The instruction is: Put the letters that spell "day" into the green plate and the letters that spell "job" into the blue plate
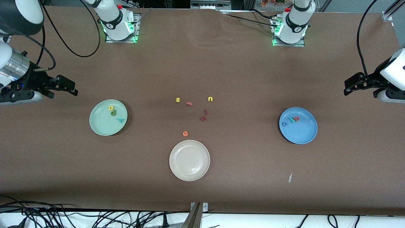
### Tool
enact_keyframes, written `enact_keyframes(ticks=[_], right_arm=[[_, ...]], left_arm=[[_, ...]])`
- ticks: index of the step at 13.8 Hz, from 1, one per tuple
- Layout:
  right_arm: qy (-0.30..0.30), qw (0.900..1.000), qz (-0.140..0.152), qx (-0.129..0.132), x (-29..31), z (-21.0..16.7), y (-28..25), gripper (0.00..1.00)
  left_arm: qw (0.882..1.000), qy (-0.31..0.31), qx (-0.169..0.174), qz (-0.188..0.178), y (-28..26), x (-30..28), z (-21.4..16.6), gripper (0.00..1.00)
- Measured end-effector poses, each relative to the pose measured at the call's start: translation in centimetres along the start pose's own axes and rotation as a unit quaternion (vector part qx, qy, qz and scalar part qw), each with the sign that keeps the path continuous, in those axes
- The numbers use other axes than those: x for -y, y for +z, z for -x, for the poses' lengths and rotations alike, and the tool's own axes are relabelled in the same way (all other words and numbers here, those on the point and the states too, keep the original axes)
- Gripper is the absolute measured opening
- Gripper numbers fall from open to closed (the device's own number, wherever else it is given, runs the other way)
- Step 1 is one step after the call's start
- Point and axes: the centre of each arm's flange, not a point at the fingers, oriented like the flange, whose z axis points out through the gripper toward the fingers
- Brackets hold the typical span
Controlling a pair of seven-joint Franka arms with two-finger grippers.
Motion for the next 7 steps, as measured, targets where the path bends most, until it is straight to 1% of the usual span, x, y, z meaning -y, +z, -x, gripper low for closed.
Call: enact_keyframes(ticks=[2,5,6,7], right_arm=[[0.000,1.000,0.003,0.010,-0.1,0.6,0.2,1.00],[0.006,1.000,0.002,0.025,-1.0,0.1,0.8,1.00],[0.004,1.000,0.004,0.024,-1.1,-0.3,0.6,1.00],[-0.002,1.000,0.016,0.022,-1.2,-0.7,0.2,1.00]], left_arm=[[1.000,0.002,0.001,0.000,0.1,-0.2,0.0,1.00],[1.000,0.008,0.003,0.001,0.3,-0.9,-0.1,1.00],[1.000,0.009,0.004,0.001,0.4,-0.9,-0.2,1.00],[1.000,0.009,0.004,0.001,0.4,-1.0,-0.2,1.00]])
